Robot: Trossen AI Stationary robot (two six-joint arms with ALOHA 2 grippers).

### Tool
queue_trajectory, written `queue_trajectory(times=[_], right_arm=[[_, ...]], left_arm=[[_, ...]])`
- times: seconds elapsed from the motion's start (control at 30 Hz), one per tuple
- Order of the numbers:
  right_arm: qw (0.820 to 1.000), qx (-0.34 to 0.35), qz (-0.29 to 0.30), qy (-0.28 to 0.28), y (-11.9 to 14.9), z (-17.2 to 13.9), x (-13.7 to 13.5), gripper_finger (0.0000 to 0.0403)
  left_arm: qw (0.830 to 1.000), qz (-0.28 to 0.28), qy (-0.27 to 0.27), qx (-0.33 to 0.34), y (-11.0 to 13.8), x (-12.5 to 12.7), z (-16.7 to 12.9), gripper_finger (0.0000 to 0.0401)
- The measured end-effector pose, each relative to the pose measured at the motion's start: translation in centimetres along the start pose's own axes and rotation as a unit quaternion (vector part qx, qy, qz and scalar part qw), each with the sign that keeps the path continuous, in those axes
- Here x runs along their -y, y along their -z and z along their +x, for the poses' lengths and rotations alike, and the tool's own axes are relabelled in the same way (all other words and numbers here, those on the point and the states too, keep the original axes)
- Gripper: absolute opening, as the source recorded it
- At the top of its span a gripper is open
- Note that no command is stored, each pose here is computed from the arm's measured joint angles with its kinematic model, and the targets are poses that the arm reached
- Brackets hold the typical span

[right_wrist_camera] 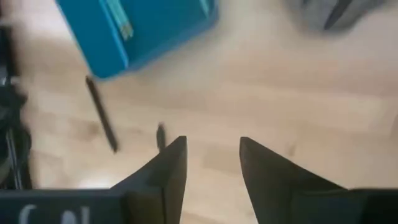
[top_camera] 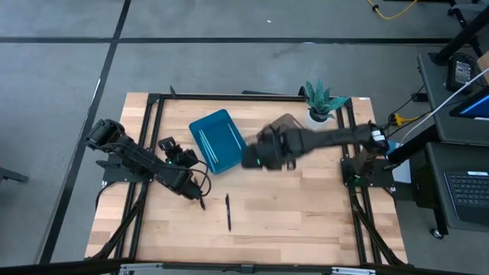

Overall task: Sort pens & pencils
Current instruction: Put the left black pen into the gray bin

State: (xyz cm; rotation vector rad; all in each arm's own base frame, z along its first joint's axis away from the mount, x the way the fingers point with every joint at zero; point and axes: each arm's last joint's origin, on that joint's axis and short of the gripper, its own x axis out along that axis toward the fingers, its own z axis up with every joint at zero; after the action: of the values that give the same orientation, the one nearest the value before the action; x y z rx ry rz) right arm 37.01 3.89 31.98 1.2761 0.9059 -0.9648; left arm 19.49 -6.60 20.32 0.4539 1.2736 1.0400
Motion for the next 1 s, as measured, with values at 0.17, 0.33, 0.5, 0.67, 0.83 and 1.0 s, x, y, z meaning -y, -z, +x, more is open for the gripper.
queue_trajectory(times=[0.17,0.33,0.5,0.67,0.83,1.0], right_arm=[[1.000,-0.004,0.008,-0.010,5.9,1.9,0.0,0.0148],[0.997,-0.049,-0.002,-0.053,9.7,6.7,-1.7,0.0148],[0.996,-0.058,-0.005,-0.064,11.0,10.8,-2.6,0.0148],[0.997,-0.059,-0.011,-0.054,11.2,12.1,-2.5,0.0148],[0.999,-0.008,-0.040,-0.014,10.2,11.1,-1.6,0.0148],[0.993,0.064,-0.091,0.046,7.1,9.2,-0.6,0.0148]], left_arm=[[1.000,0.024,0.003,0.010,0.3,0.2,-0.4,0.0082],[0.999,0.042,0.010,0.009,0.6,0.3,-0.7,0.0082],[0.998,0.051,0.030,-0.010,1.2,0.6,-1.2,0.0082],[0.998,0.033,0.055,-0.023,2.2,1.0,-2.2,0.0082],[0.994,0.012,0.104,-0.007,3.1,2.1,-3.4,0.0082],[0.975,-0.044,0.218,-0.023,2.6,4.0,-4.6,0.0082]])
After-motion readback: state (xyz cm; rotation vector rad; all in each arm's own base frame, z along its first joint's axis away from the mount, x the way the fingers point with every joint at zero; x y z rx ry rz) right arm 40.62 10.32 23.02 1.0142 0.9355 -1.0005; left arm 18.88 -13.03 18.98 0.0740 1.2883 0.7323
